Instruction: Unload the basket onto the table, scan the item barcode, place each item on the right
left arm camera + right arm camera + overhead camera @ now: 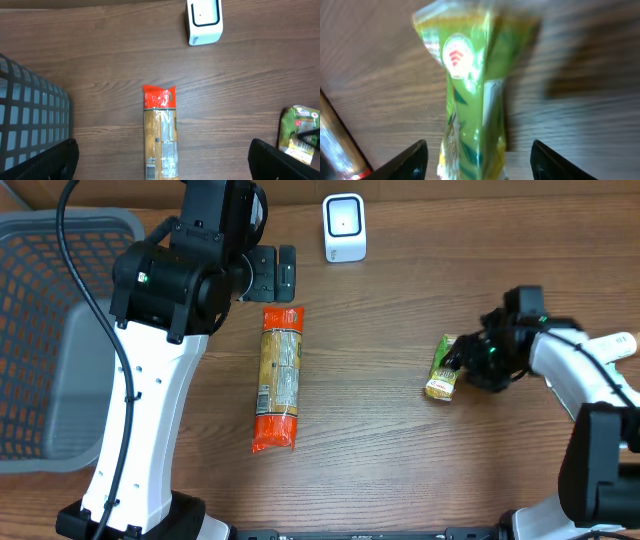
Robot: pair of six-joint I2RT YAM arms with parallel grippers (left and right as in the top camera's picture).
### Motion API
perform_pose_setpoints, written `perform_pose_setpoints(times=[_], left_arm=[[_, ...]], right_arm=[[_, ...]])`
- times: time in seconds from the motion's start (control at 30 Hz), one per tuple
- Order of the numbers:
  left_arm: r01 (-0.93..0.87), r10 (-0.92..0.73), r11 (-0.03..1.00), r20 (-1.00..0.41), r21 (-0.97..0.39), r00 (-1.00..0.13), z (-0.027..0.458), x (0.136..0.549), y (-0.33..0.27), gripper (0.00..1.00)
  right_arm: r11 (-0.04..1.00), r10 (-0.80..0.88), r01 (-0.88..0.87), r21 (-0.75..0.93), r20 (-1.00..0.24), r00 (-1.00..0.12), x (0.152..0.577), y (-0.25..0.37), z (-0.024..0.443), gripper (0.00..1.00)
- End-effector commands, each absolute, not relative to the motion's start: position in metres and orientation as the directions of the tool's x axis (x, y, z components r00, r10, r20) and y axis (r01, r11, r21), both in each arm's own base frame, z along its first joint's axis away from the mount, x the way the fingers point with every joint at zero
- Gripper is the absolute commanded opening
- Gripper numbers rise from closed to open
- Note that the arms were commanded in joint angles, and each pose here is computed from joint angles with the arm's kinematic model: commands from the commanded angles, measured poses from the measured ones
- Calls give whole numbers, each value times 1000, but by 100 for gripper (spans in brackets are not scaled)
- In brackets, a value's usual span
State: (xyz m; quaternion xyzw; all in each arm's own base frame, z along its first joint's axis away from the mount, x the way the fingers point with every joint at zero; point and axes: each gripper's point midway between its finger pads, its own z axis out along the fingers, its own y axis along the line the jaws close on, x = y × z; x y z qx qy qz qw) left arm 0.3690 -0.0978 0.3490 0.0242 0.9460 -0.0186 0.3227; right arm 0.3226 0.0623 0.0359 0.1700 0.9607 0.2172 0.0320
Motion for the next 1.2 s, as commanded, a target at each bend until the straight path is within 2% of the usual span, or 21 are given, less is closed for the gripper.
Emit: perform_pose_setpoints(times=[0.0,0.13,0.3,0.43,0.67,0.83,0.97,1.17], left_arm=[[63,49,998,-614,-1,-788,349,371,-95,100],[63,49,998,-614,-1,-788,349,371,-95,100],[63,49,998,-614,-1,-788,349,371,-95,100],[63,49,998,-614,-1,-788,349,371,-95,99],[63,49,998,-614,-1,-788,349,371,-95,100],[63,49,998,-614,-1,-788,349,371,-95,99],[63,49,998,-614,-1,-788,349,371,-95,100],[63,49,998,-614,-1,-788,349,371,-95,100]], right_arm=[[826,343,327,459,52,-938,306,77,16,59],[827,367,346,443,40,-929,303,73,4,37],[836,370,344,427,22,-929,307,70,6,5],[866,388,367,341,8,-922,309,57,19,4],[943,319,326,-63,-102,-942,308,35,61,4],[947,196,232,-221,-176,-965,303,64,71,4],[892,106,185,-413,-207,-973,294,68,65,4],[891,31,121,-439,-206,-978,300,90,41,4]])
